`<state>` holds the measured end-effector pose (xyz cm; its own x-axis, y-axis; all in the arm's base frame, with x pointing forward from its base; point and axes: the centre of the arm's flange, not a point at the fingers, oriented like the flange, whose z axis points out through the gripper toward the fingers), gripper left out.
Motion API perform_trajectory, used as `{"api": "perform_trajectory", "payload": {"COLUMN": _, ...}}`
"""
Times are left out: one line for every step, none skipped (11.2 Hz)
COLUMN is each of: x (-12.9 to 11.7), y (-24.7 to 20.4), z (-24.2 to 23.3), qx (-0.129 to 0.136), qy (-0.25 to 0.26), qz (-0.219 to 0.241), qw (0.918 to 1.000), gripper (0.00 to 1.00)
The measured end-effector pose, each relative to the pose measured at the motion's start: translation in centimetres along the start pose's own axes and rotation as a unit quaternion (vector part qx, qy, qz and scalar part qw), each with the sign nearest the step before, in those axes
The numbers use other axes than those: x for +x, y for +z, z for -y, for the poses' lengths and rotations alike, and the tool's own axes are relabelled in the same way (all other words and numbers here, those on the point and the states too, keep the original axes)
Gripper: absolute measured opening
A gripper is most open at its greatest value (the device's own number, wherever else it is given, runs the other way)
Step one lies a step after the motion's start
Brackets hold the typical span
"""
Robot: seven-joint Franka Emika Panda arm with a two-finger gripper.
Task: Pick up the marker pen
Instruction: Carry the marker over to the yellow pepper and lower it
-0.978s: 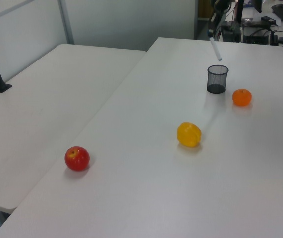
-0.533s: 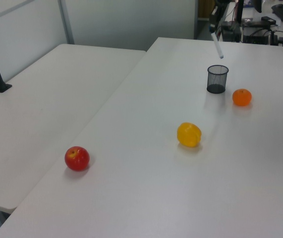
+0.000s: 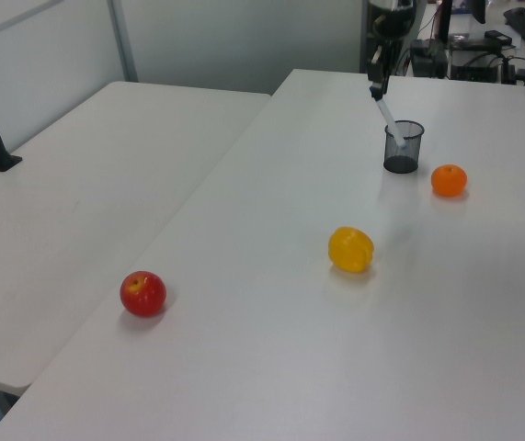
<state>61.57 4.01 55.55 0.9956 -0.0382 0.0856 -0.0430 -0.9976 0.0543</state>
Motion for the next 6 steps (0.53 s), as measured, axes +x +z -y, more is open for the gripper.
{"api": "perform_trajectory", "payload": {"x": -0.4, "y": 0.4, "z": 1.9, "qx": 0.005, "qy": -0.002, "qz": 0.014, "qw": 0.9999, "gripper": 0.19}}
{"api": "perform_trajectory", "payload": {"x": -0.9, "y": 1.0, "z": 3.5, "qx": 0.009, "qy": -0.009, "qz": 0.026, "qw": 0.9996, "gripper": 0.19}}
{"api": "perform_trajectory", "payload": {"x": -1.2, "y": 1.7, "z": 4.8, "qx": 0.012, "qy": -0.015, "qz": 0.036, "qw": 0.9992, "gripper": 0.19}}
{"api": "perform_trajectory", "payload": {"x": -1.4, "y": 2.7, "z": 5.9, "qx": 0.015, "qy": -0.02, "qz": 0.046, "qw": 0.9986, "gripper": 0.19}}
{"api": "perform_trajectory", "payload": {"x": -1.5, "y": 3.8, "z": 6.6, "qx": 0.015, "qy": -0.024, "qz": 0.057, "qw": 0.998, "gripper": 0.19}}
{"api": "perform_trajectory", "payload": {"x": -1.7, "y": 5.2, "z": 7.3, "qx": 0.013, "qy": -0.029, "qz": 0.07, "qw": 0.9971, "gripper": 0.19}}
